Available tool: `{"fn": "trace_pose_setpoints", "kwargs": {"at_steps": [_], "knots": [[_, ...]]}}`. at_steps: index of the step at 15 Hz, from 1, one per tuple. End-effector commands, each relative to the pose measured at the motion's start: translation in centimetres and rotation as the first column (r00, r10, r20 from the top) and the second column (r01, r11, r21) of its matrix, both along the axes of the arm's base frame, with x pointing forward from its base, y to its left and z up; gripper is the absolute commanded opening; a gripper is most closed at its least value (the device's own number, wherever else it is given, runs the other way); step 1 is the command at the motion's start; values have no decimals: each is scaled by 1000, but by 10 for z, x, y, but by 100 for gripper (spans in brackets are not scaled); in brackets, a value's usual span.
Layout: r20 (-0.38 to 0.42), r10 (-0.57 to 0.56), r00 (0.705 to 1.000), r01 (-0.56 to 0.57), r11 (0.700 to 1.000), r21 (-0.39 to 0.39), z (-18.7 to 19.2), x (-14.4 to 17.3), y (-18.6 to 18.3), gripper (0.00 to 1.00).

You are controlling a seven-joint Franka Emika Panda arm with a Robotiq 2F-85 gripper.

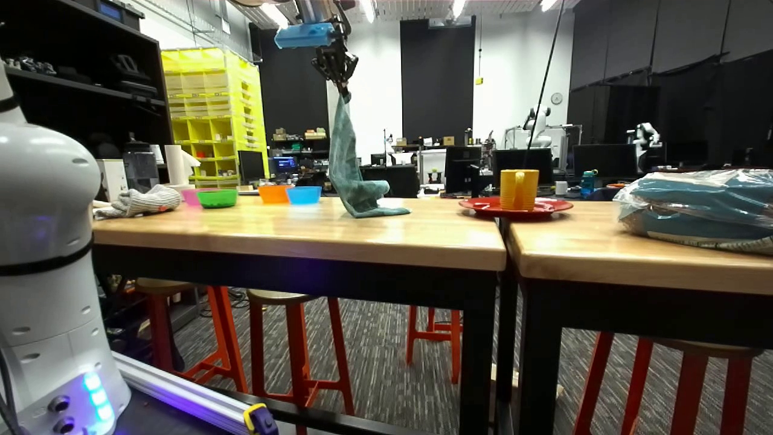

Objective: Unfold the blue cloth

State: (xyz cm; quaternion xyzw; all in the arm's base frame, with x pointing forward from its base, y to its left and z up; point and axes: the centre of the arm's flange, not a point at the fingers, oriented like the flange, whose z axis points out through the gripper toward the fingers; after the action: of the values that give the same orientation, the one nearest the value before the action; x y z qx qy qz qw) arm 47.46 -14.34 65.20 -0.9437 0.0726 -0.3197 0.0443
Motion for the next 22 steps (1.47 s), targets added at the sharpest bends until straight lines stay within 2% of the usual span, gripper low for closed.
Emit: {"fn": "trace_pose_setpoints", "kwargs": {"at_steps": [1,14,22], "knots": [[41,-5,999,5,1000,-3,25,-17,8,0],[162,-76,984,74,997,19,111,-21,-13,0],[200,-123,972,120,992,28,166,-5,-56,0]]}}
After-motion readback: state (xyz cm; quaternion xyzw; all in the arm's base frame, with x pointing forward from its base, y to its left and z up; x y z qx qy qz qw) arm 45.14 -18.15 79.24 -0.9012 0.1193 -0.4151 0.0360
